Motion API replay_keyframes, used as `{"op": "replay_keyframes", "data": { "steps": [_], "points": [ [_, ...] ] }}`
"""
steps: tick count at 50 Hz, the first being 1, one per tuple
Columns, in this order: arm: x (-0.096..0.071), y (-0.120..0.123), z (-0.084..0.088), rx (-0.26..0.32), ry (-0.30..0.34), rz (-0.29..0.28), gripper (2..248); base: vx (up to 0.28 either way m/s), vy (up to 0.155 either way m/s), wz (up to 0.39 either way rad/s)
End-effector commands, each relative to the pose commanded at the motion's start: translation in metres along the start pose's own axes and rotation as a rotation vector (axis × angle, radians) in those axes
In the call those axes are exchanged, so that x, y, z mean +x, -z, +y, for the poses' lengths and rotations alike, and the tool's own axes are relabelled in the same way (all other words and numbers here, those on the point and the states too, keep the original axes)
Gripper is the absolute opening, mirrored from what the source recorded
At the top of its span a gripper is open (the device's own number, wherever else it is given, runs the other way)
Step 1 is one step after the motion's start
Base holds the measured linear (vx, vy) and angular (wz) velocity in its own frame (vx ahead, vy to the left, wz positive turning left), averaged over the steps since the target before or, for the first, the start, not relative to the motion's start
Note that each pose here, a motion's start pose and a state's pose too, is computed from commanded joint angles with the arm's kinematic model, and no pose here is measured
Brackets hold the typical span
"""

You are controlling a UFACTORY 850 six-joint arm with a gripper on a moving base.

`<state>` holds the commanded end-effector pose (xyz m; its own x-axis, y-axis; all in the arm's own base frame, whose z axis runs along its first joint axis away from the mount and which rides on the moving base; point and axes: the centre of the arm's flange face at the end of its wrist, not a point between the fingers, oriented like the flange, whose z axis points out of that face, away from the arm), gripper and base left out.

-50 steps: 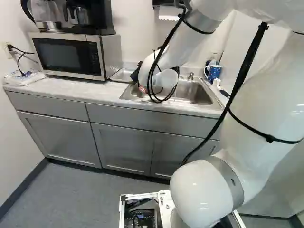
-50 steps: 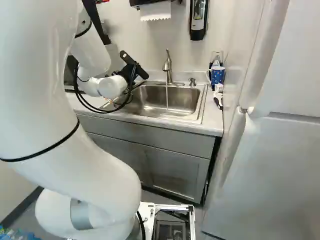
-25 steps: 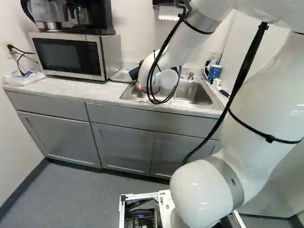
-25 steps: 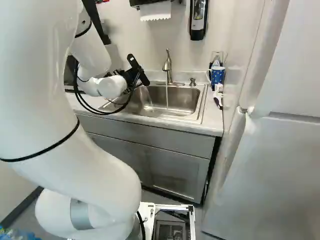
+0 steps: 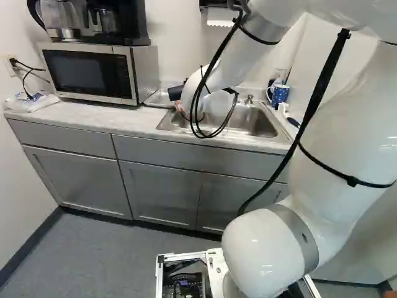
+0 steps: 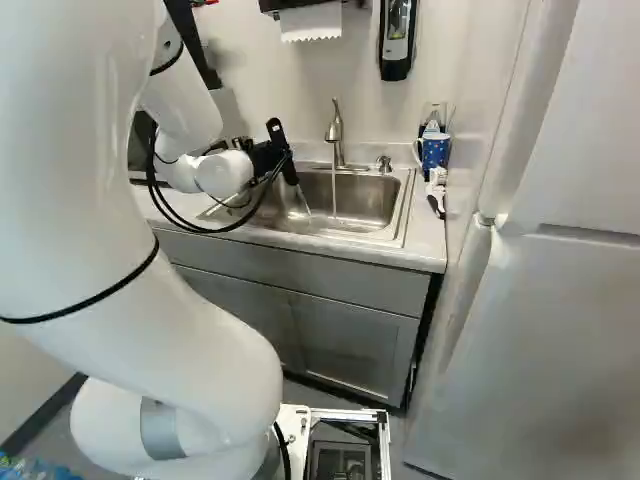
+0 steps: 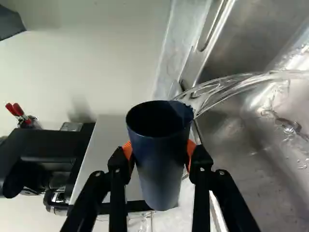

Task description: Rinse the cup and place it in the tray

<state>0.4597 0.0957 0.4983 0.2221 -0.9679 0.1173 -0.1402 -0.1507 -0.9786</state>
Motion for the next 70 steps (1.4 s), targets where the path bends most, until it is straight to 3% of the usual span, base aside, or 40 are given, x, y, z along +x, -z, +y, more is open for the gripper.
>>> {"op": "replay_keyframes", "data": {
  "steps": [60, 70],
  "points": [
    [0.0000, 0.0000, 0.0000, 0.000, -0.631, 0.000, 123, 0.000, 0.000, 0.000],
    [0.0000, 0.0000, 0.0000, 0.000, -0.631, 0.000, 123, 0.000, 0.000, 0.000]
  ]
}}
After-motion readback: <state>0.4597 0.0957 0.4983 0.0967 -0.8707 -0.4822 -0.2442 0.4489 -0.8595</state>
